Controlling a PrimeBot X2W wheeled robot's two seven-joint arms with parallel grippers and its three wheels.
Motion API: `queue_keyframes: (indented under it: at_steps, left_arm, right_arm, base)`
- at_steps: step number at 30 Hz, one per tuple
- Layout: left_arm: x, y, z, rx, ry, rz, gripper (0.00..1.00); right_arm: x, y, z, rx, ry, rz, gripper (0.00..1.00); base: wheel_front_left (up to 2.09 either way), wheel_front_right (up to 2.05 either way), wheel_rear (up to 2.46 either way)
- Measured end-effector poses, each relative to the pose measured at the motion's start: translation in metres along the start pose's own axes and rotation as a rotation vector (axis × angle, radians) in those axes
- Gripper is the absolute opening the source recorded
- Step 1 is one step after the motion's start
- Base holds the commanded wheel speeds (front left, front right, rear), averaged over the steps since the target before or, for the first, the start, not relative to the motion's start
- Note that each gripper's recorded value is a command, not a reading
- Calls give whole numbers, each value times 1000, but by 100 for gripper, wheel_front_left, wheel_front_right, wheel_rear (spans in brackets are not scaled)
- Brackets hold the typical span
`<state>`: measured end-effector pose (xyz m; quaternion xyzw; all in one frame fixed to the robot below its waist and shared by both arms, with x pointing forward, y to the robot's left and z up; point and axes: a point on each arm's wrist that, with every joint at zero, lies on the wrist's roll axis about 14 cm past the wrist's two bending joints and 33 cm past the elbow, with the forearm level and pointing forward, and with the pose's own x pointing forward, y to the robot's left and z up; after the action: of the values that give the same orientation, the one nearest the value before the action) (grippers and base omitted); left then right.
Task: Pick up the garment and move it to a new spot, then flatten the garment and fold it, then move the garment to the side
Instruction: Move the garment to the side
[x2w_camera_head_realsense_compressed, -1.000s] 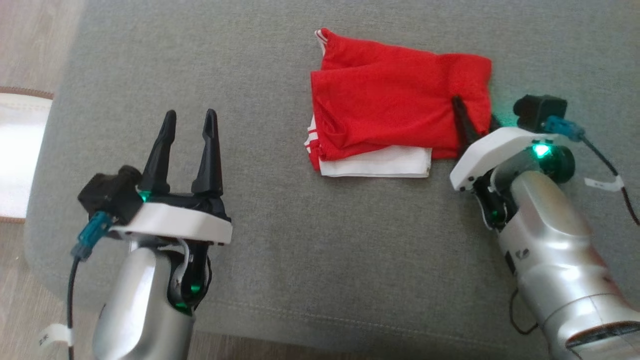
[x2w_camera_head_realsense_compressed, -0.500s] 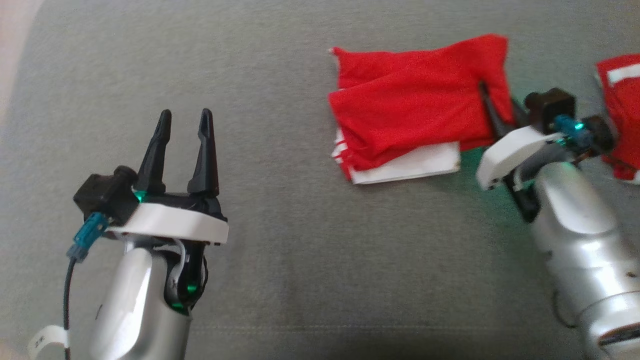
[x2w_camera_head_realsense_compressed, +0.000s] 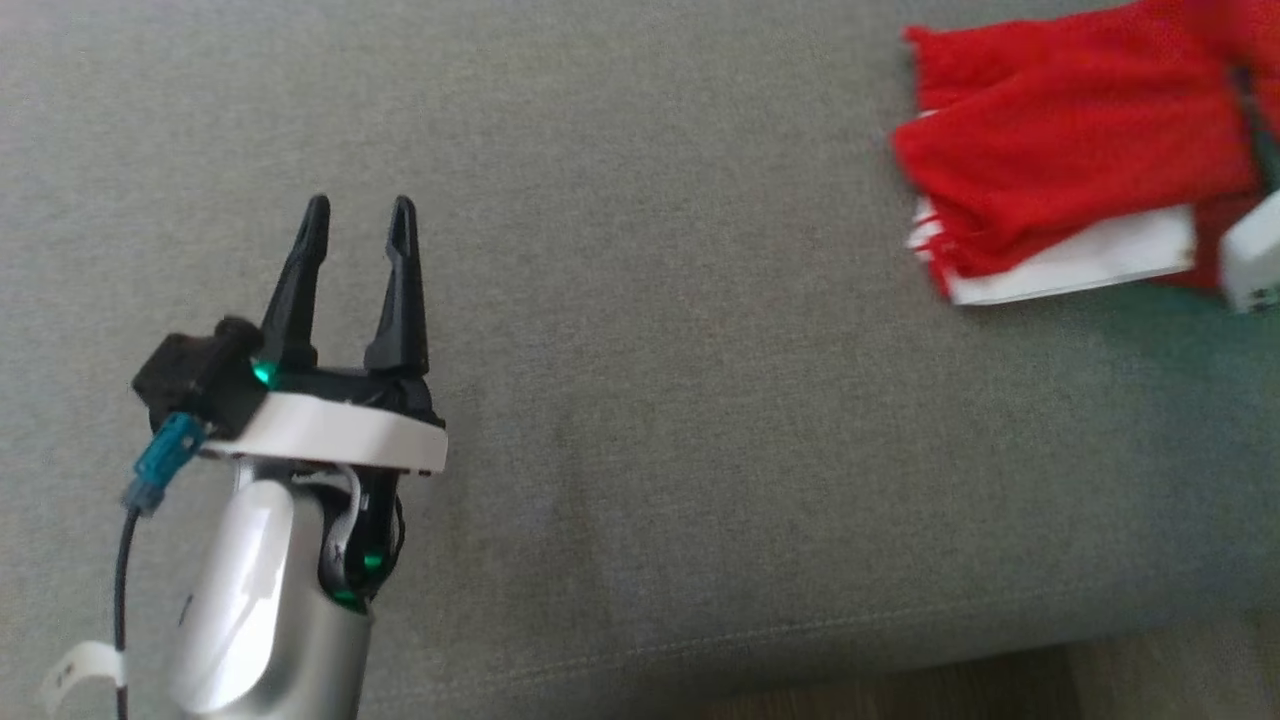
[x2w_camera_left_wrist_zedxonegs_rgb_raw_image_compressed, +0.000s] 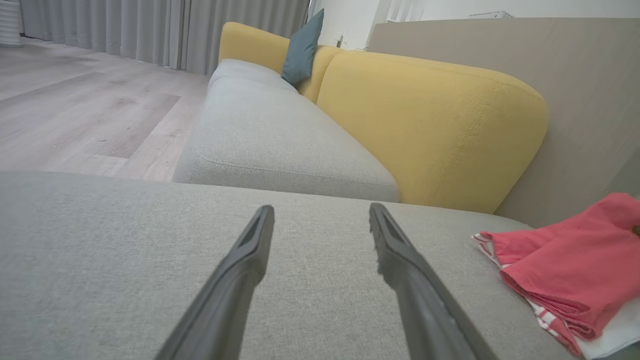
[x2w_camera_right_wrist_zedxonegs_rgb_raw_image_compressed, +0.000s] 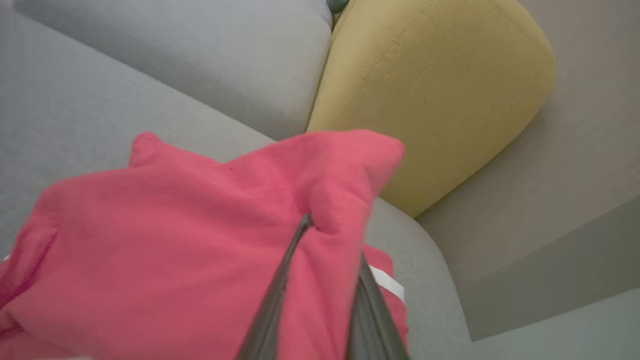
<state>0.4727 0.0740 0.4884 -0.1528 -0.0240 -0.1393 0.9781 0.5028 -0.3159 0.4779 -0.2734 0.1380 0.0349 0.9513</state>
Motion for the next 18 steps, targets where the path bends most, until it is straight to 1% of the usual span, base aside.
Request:
queue_keyframes:
  at_steps: [4, 8, 11, 18]
  left_arm:
    - [11, -3, -7, -12, 6, -21, 100]
    - [17, -3, -14, -10, 16, -30, 100]
    - [18, -1, -20, -15, 29, -31, 100]
    - [17, 2, -26, -17, 42, -27, 100]
  right_arm:
    - [-7, -39, -21, -49, 83, -72, 0]
    - [-10, -63, -33, -29, 126, -134, 0]
    - [-8, -66, -31, -9, 119, -153, 0]
    - [-8, -60, -32, 43, 109, -169, 0]
  base:
    - [0, 0, 0]
    - [0, 0, 0]
    - [0, 0, 0]
    - [0, 0, 0]
